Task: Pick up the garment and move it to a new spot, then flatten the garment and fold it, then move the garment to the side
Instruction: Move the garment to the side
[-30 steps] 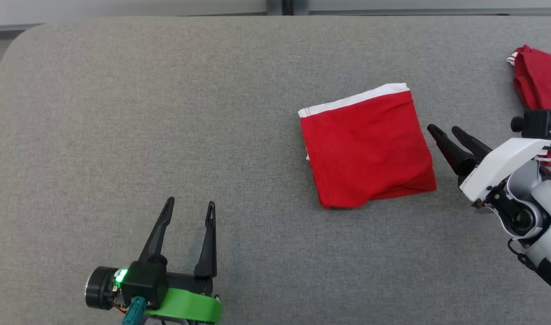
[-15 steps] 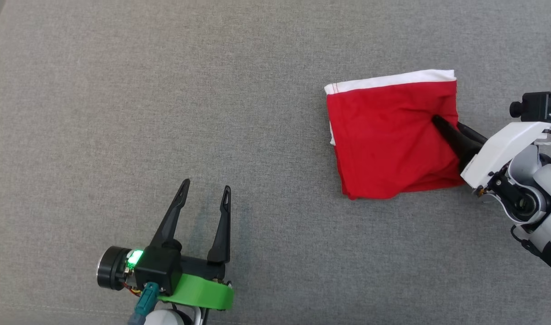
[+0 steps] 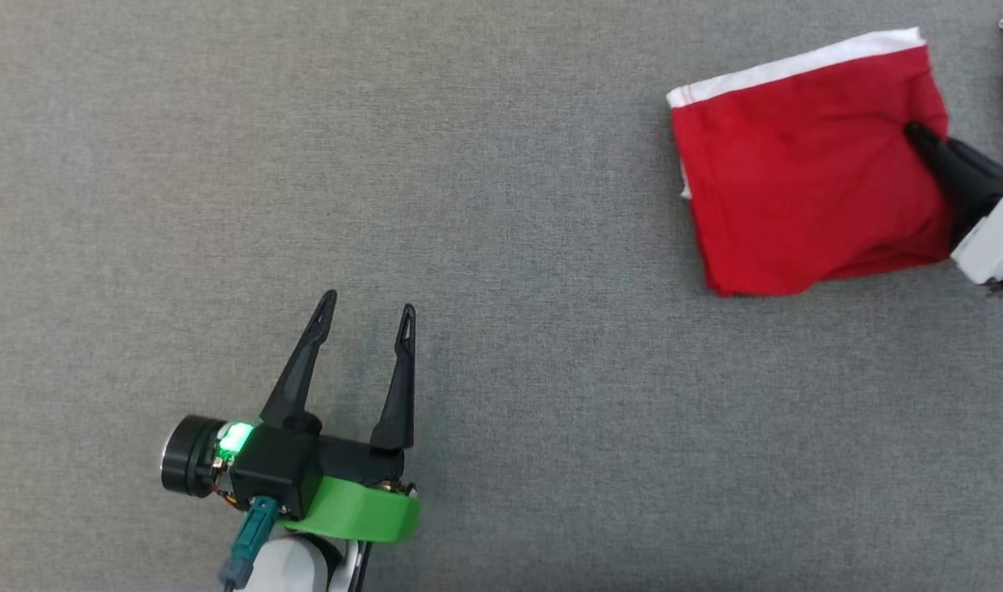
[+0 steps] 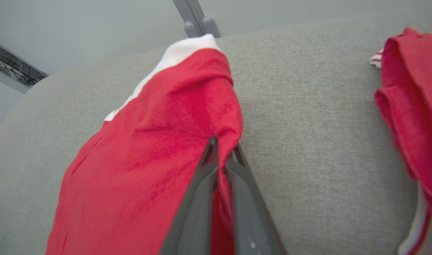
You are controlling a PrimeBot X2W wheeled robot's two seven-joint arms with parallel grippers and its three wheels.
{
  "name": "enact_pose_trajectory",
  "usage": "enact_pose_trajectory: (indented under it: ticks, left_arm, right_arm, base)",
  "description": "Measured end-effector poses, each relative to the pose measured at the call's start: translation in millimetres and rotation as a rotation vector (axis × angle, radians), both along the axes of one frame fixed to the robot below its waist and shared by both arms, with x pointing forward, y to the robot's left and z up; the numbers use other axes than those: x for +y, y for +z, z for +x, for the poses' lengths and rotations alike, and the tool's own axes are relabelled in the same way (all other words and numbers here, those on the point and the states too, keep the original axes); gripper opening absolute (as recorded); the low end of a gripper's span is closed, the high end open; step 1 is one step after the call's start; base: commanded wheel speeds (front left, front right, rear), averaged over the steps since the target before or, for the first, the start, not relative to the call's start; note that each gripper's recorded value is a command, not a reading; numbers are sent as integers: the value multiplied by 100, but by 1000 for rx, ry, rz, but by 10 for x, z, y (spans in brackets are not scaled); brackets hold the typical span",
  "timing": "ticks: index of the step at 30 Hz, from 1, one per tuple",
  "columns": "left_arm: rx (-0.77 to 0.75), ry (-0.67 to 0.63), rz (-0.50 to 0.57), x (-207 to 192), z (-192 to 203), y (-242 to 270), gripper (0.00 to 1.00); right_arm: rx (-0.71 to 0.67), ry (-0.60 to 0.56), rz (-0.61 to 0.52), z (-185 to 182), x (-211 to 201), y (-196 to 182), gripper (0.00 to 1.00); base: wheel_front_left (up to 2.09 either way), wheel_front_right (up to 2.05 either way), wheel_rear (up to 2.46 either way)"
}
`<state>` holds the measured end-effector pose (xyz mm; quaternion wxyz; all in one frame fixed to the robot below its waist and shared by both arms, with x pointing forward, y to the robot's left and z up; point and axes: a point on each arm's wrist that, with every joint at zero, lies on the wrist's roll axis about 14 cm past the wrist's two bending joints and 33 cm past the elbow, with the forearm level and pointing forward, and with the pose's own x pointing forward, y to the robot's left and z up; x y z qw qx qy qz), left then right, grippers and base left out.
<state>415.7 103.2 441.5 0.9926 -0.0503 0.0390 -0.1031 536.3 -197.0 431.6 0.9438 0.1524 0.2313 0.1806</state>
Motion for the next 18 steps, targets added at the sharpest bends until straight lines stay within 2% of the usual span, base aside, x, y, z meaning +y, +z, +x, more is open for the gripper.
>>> enact_pose_trajectory:
  ticks: [11,18]
  left_arm:
    - [-34,-98,-4,-266,290,-73,100]
    - [-15,-144,6,-352,387,-258,100]
  right_arm:
    - [-34,-98,-197,202,-922,184,0]
    - [-13,-138,-291,203,-1330,191,0]
  base:
    - [0,0,0]
    - [0,0,0]
